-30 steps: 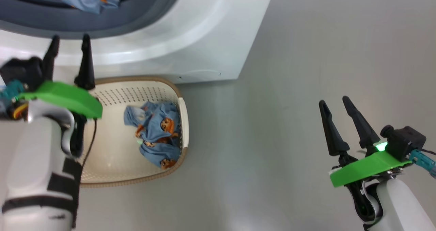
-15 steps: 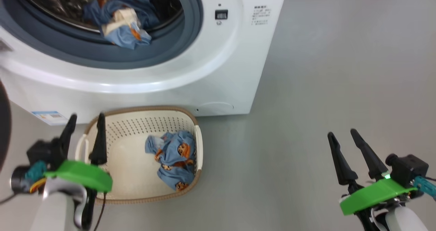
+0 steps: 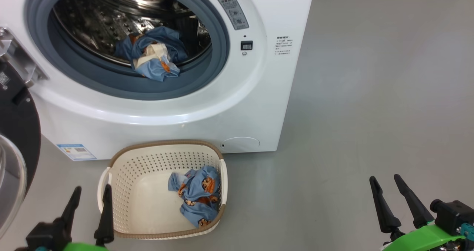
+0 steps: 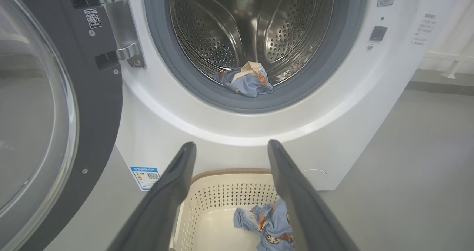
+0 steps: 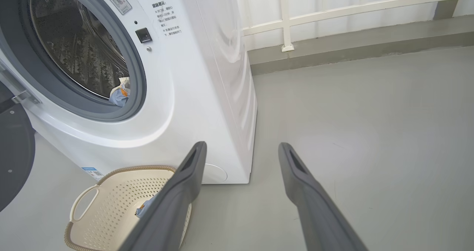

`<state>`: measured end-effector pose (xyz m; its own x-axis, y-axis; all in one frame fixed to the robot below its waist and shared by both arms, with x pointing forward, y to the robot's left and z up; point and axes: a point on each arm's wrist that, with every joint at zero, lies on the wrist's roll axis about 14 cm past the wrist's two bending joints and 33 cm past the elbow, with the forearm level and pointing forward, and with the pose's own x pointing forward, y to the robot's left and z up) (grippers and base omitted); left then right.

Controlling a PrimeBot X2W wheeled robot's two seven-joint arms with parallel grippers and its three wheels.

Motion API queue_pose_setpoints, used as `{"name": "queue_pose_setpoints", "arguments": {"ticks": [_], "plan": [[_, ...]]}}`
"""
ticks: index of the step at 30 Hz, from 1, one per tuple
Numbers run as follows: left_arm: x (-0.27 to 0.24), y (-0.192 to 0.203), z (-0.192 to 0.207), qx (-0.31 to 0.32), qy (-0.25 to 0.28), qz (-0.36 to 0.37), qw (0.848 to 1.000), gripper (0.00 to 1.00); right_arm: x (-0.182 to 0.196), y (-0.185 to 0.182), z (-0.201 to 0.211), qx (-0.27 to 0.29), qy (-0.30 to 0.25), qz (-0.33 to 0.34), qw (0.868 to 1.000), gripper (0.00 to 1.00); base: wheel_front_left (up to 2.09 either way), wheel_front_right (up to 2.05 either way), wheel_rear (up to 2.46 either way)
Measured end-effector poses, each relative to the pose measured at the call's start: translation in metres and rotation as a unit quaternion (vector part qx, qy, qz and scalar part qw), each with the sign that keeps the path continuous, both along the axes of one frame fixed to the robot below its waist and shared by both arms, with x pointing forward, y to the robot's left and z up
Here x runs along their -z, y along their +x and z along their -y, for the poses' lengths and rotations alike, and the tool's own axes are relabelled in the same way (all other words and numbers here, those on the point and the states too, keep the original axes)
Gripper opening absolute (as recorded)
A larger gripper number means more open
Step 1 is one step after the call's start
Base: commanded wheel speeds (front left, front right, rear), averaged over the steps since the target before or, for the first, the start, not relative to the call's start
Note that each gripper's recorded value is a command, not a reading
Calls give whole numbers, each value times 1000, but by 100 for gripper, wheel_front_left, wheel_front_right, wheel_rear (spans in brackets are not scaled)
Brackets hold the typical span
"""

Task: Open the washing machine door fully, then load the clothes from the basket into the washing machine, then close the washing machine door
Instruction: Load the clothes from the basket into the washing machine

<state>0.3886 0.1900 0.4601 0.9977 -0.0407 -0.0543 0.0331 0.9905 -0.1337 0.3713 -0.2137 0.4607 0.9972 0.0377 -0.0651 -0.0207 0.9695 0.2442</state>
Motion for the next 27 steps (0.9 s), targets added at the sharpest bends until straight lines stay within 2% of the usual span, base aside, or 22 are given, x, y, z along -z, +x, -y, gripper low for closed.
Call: {"name": "queue_pose_setpoints", "arguments": {"ticks": [6, 18, 27], "plan": [[-2, -12, -7, -14, -1, 3, 1000, 100, -3, 0, 2, 4, 0, 4, 1000, 100, 0, 0, 0], [-1, -11, -5, -15, -5, 2, 1000, 100, 0, 0, 4, 7, 1, 1, 1000, 100, 0, 0, 0], [37, -10, 14, 9, -30, -56, 998, 100, 11, 5, 1, 10, 7, -14, 1000, 100, 0, 0, 0]]}}
